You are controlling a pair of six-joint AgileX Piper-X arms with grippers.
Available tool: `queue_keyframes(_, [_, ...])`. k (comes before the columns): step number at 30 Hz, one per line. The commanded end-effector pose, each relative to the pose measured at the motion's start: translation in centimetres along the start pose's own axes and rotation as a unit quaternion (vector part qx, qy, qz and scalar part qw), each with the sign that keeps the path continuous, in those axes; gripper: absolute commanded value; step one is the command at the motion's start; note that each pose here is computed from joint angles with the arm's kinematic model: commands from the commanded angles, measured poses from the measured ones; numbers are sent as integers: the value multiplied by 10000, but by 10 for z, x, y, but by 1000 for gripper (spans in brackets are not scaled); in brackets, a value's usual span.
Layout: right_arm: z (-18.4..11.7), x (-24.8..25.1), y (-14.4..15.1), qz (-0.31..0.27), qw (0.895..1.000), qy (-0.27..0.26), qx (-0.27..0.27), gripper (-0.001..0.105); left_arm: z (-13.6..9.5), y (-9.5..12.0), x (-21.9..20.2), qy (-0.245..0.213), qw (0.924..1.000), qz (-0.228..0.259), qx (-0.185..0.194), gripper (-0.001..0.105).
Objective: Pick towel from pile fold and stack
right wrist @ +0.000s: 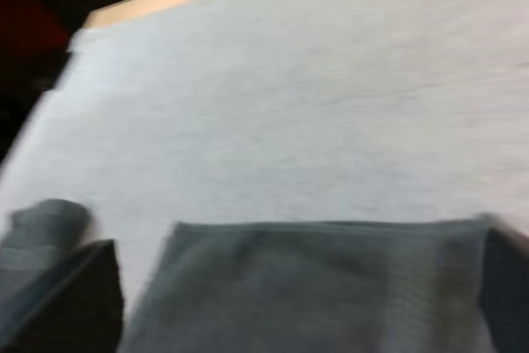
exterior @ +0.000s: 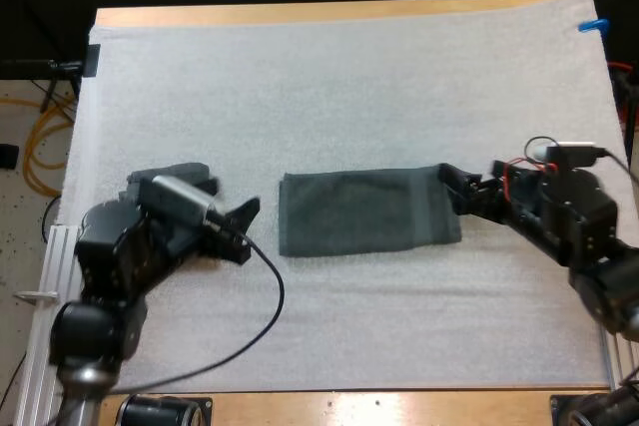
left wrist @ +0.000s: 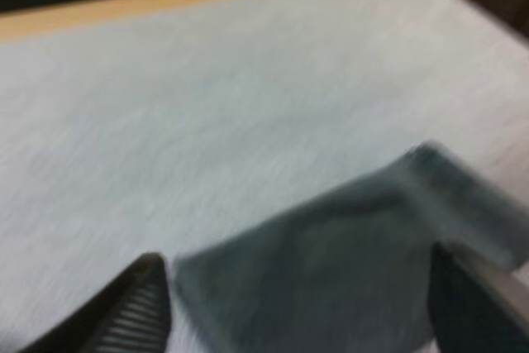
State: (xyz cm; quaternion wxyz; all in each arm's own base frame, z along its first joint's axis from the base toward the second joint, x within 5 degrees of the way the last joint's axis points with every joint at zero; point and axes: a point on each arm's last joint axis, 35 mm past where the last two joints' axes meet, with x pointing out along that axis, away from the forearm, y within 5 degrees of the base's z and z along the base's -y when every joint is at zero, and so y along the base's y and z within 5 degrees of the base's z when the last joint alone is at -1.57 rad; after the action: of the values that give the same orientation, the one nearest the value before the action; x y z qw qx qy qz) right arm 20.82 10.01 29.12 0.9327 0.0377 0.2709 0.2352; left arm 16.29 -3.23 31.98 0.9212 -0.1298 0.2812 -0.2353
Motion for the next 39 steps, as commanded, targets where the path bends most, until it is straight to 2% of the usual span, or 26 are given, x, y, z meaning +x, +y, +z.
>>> queue_keyframes(1, [4,-11,1,-137,9996,134,-199,90,-4,-3,-11,233,9992,315,-92,68])
queue_keyframes(5, [7,-34,4,-236,9980,504,-301,90,-7,-13,-33,479,9980,355,-204,68])
queue_keyframes(10, [0,-44,2,-518,9939,935,-281,90,-10,-18,-44,534,9978,320,-219,68])
queue_keyframes(15, [-7,-30,-4,-810,9866,1356,-416,90,-9,-17,-42,589,9973,358,-253,68])
queue_keyframes(18, [-13,-10,-14,-795,9813,1733,-259,90,-12,-14,-37,796,9954,399,-347,68])
queue_keyframes(21, [-18,13,-32,-513,9782,2012,113,90,-15,-11,-31,1083,9919,452,-476,68])
queue_keyframes(27, [-30,53,-77,26,9745,2113,750,88,-18,-5,-21,1453,9862,500,-619,68])
queue_keyframes(30, [-41,71,-95,392,9690,2173,1103,87,-18,-4,-19,1504,9852,502,-643,68])
queue_keyframes(31, [-50,83,-105,607,9641,2238,1296,87,-18,-4,-18,1517,9851,486,-651,68])
queue_keyframes(39, [-61,120,-119,1080,9518,2380,1604,88,-18,-4,-19,1526,9848,490,-668,68])
